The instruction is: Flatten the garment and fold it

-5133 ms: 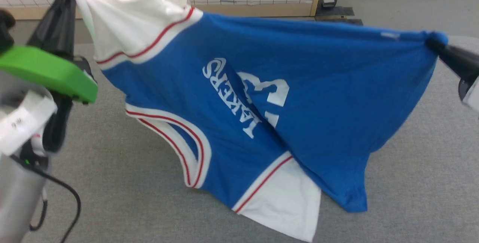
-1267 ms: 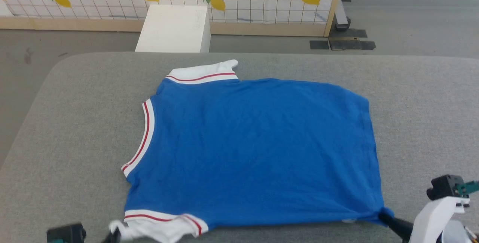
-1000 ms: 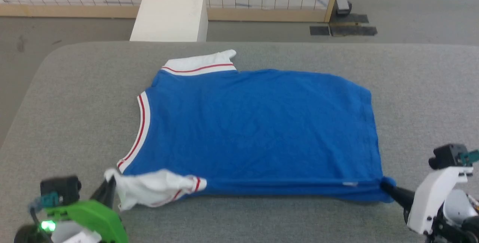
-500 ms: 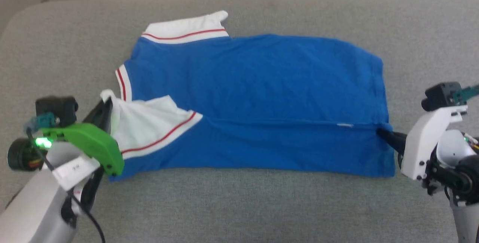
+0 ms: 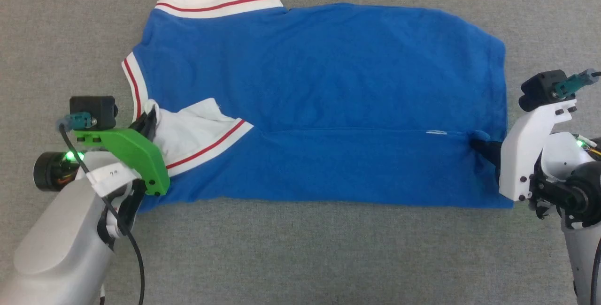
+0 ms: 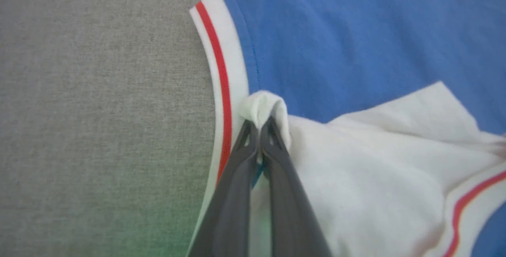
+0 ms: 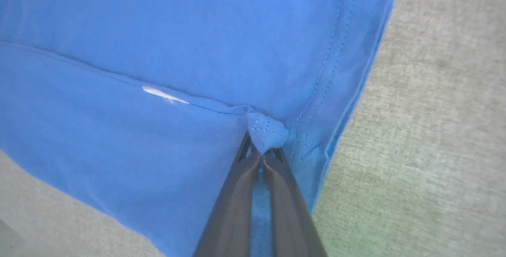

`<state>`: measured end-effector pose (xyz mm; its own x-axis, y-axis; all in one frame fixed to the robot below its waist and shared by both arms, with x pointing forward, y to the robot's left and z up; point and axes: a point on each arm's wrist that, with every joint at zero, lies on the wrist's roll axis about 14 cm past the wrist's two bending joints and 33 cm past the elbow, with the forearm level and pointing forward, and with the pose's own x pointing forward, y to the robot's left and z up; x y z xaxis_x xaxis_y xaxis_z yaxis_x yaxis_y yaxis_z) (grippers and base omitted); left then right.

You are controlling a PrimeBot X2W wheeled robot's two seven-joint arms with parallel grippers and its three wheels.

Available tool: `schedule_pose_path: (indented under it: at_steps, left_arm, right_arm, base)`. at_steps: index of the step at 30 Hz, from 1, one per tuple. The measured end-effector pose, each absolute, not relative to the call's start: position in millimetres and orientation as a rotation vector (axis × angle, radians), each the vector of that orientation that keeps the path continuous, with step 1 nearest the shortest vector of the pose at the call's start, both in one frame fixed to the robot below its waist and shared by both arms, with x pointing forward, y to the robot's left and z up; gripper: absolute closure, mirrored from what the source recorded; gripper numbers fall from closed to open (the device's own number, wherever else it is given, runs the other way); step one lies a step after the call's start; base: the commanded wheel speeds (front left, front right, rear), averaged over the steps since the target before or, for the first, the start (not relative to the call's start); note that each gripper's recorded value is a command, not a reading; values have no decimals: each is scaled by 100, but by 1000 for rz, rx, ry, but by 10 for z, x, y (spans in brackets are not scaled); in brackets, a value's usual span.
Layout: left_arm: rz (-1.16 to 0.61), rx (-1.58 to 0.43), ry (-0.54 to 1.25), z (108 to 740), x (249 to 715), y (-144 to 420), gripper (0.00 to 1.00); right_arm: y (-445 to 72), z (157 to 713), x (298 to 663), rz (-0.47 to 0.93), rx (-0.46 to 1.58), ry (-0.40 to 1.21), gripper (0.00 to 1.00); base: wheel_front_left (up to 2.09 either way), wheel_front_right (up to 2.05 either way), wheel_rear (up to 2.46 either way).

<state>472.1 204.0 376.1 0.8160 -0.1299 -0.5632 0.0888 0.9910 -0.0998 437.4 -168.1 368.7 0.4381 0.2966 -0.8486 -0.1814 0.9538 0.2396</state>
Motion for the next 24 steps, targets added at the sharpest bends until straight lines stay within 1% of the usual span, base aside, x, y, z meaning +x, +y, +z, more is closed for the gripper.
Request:
schedule_pose_path:
  at_steps: [2, 3, 4, 5, 6, 7, 11, 14, 18, 24]
  left_arm:
    - [-110, -75, 610, 3760, 4735, 2058, 100]
    - [-108, -76, 611, 3763, 4732, 2059, 81]
    - [-105, -77, 609, 3776, 4731, 2062, 59]
    - [-103, -79, 605, 3793, 4728, 2064, 0]
    - [-98, -82, 603, 3808, 4721, 2071, 0]
    - [-95, -85, 599, 3827, 4719, 2077, 0]
    - [-60, -94, 539, 4014, 4730, 2165, 0]
    - [-31, -118, 454, 4249, 4740, 2226, 0]
    - [6, -126, 319, 4581, 4643, 2338, 0]
    - [41, -143, 103, 4988, 4314, 2394, 0]
  right_arm:
    - [-1677, 3687, 4372, 301, 115, 1087, 100]
    - [-1676, 3695, 4370, 301, 114, 1087, 100]
    - [-1678, 3708, 4369, 300, 115, 1085, 100]
    - [-1680, 3728, 4374, 298, 117, 1078, 60]
    - [-1680, 3746, 4379, 295, 121, 1069, 18]
    - [-1678, 3758, 4373, 295, 124, 1066, 0]
    - [-1652, 3870, 4365, 286, 169, 1008, 0]
    - [-1674, 4042, 4398, 268, 213, 916, 0]
    - [-1735, 4364, 4429, 239, 262, 754, 0]
    - [-1908, 4879, 4355, 176, 305, 466, 0]
  base:
    - [0, 0, 0]
    - [0, 0, 0]
    - [0, 0, 0]
    - [0, 0, 0]
    - [0, 0, 0]
    - [0, 0, 0]
    - [0, 0, 0]
    - [0, 0, 0]
    - [0, 0, 0]
    - [0, 0, 0]
